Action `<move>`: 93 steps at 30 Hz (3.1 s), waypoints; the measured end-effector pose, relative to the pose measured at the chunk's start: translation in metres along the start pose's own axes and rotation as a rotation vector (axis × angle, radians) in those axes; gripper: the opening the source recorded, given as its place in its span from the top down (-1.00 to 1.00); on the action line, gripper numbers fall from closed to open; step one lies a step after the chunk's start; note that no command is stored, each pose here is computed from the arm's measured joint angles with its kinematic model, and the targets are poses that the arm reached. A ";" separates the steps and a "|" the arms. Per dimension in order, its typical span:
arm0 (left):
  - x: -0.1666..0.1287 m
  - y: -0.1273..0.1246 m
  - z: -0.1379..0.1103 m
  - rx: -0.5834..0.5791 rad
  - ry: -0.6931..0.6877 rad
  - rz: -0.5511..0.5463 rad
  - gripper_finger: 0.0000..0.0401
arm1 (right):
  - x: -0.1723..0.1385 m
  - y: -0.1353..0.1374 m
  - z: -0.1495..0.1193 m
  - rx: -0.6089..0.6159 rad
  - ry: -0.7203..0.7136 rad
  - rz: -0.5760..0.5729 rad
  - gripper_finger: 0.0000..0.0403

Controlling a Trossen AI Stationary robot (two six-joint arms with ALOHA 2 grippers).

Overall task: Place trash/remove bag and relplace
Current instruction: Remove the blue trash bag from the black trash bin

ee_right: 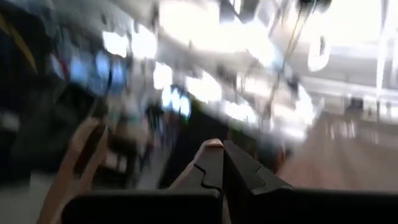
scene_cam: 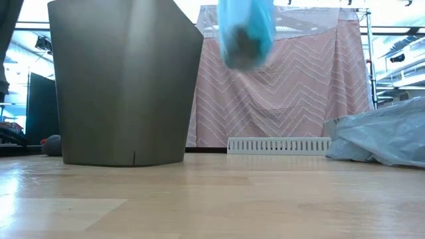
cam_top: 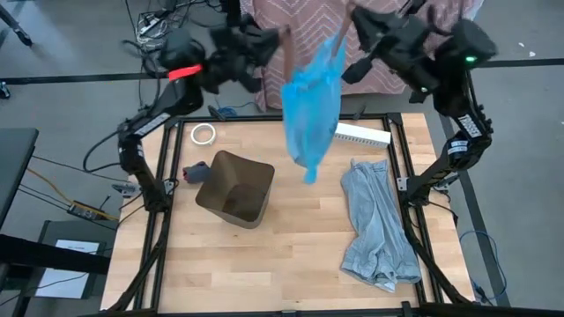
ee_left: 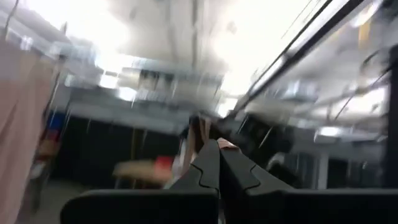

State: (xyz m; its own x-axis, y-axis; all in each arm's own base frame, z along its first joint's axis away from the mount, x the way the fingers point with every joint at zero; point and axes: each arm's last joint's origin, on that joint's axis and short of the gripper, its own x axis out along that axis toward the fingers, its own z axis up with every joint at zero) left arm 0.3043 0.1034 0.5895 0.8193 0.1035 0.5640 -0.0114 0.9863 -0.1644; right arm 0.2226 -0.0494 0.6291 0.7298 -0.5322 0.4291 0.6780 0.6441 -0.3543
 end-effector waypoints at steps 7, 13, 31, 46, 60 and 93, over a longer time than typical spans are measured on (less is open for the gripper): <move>-0.004 0.053 -0.052 -0.035 0.413 0.170 0.99 | 0.004 0.010 -0.053 -0.041 0.406 0.145 1.00; -0.015 0.075 -0.081 -0.017 0.657 0.243 0.99 | 0.014 0.028 -0.109 -0.014 0.639 0.282 1.00; -0.067 0.111 -0.190 -0.188 1.170 0.364 0.99 | -0.011 0.104 -0.276 -0.033 1.123 0.560 1.00; -0.126 0.125 -0.271 -0.375 1.353 0.474 0.98 | -0.050 0.127 -0.332 -0.036 1.316 0.643 0.99; -0.109 0.118 -0.246 -0.296 1.361 0.255 0.39 | -0.022 0.110 -0.280 0.011 1.207 0.603 -0.20; -0.049 0.098 -0.174 -0.176 1.189 0.091 0.15 | -0.008 0.072 -0.209 0.011 1.217 0.745 -0.30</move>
State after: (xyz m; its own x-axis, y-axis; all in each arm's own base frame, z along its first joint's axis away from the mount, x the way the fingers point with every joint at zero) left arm 0.3633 0.1725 0.4049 0.8362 -0.1030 -0.5386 -0.0937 0.9409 -0.3254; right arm 0.2839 -0.1134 0.4267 0.5328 -0.2018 -0.8218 0.1120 0.9794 -0.1679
